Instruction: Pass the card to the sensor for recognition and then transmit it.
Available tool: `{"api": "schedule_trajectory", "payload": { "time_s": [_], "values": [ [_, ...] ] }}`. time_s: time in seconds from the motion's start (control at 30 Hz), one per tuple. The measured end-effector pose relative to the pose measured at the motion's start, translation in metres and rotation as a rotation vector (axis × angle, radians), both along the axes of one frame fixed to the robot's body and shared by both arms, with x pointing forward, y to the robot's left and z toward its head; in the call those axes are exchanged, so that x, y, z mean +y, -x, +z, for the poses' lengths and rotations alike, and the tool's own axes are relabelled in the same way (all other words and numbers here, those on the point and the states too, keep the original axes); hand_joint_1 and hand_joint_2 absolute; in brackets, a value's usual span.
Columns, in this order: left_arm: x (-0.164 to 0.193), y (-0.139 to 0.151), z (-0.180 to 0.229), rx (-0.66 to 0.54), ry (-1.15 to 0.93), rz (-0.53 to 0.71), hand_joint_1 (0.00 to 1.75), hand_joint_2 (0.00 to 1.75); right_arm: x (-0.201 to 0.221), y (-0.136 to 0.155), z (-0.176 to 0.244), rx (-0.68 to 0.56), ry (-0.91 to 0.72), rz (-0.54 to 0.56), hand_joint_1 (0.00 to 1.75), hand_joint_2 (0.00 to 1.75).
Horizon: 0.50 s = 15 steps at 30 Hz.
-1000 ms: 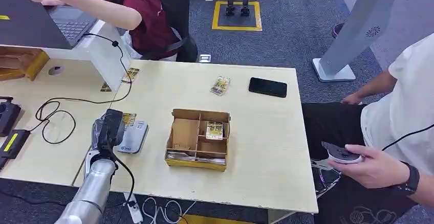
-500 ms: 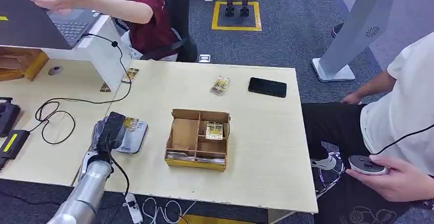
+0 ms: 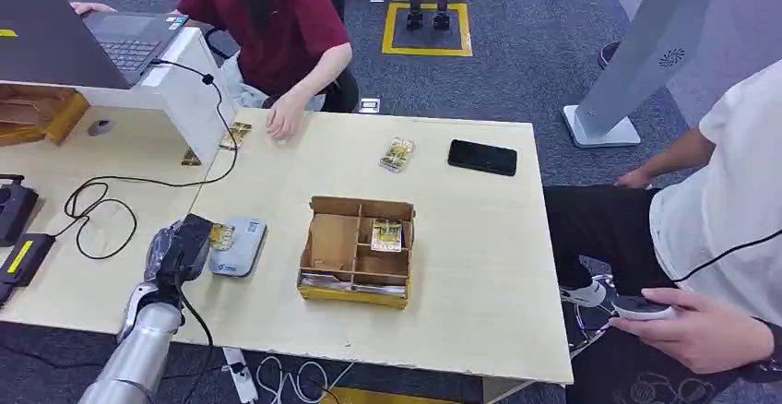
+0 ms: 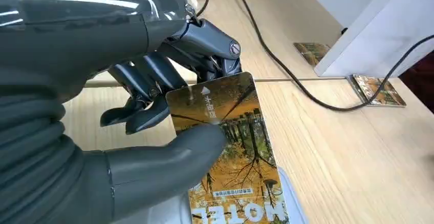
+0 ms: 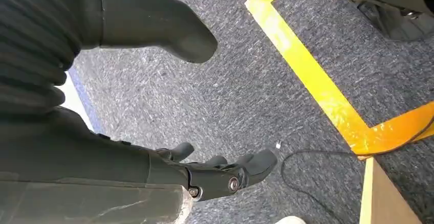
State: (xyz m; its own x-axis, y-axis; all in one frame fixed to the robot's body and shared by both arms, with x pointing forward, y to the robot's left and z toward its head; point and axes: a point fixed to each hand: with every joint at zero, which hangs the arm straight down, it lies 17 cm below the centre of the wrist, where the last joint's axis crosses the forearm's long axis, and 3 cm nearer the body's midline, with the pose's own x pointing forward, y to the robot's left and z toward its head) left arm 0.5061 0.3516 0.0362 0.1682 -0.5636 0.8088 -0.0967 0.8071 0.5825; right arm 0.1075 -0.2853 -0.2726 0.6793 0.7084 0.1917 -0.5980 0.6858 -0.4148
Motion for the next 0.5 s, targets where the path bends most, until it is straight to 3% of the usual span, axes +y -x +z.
{"api": "schedule_trajectory", "payload": {
  "time_s": [0.5],
  "values": [
    [-0.012,0.004,-0.031,0.13,-0.309,-0.024,1.75,1.75,0.003,0.001,-0.001,0.01,-0.006,0.022,0.0,1.75]
  ]
}}
